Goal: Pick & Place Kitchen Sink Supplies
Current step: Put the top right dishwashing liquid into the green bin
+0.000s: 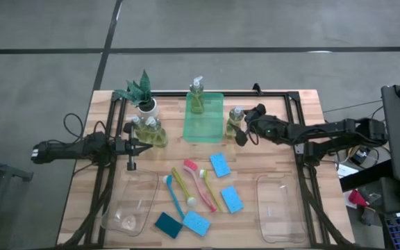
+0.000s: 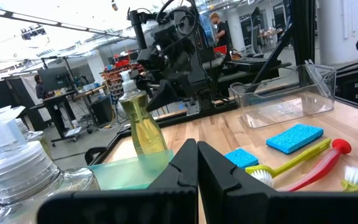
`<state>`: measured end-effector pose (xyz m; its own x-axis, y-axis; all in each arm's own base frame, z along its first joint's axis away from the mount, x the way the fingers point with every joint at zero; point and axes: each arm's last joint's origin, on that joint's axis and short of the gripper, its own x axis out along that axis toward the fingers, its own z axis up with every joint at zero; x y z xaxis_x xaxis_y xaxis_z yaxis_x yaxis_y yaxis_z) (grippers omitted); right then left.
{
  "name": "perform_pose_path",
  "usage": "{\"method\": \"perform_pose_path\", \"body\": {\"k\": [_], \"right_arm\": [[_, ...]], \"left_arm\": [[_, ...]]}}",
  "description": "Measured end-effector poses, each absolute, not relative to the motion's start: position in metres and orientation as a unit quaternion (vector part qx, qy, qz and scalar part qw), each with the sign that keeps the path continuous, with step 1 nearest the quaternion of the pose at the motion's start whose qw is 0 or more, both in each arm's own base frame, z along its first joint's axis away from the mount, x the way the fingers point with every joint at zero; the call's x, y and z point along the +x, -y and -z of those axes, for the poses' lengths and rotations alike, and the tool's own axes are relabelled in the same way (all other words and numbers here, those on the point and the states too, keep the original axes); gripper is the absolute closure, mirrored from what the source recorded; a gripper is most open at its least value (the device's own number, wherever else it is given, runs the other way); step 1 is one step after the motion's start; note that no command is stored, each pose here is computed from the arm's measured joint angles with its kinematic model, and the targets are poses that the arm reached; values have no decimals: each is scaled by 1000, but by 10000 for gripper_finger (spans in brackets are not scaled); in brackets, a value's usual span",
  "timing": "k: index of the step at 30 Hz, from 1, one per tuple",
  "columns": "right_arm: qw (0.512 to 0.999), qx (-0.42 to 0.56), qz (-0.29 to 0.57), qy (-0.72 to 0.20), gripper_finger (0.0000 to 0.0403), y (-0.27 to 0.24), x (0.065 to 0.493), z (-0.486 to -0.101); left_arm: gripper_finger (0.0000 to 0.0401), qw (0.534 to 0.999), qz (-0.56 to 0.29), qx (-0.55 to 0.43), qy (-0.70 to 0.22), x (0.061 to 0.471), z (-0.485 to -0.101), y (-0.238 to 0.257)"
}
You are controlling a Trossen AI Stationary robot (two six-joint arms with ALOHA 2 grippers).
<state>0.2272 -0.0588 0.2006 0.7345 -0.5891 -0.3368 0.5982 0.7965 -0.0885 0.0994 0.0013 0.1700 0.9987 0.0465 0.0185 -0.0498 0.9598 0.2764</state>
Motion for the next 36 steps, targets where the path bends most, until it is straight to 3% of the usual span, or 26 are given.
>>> {"method": "perform_pose_path", "body": {"k": [9, 22, 36], "right_arm": [[937, 4, 317, -145, 48, 58, 225, -212], [944, 20, 303, -131, 114, 57, 224, -216], [947, 13, 297, -123, 113, 57, 228, -227]], "left_arm": [[401, 990, -25, 140, 6, 99, -170, -1], [401, 990, -26, 140, 6, 99, -170, -1], [401, 990, -26, 140, 5, 99, -170, -1]]}}
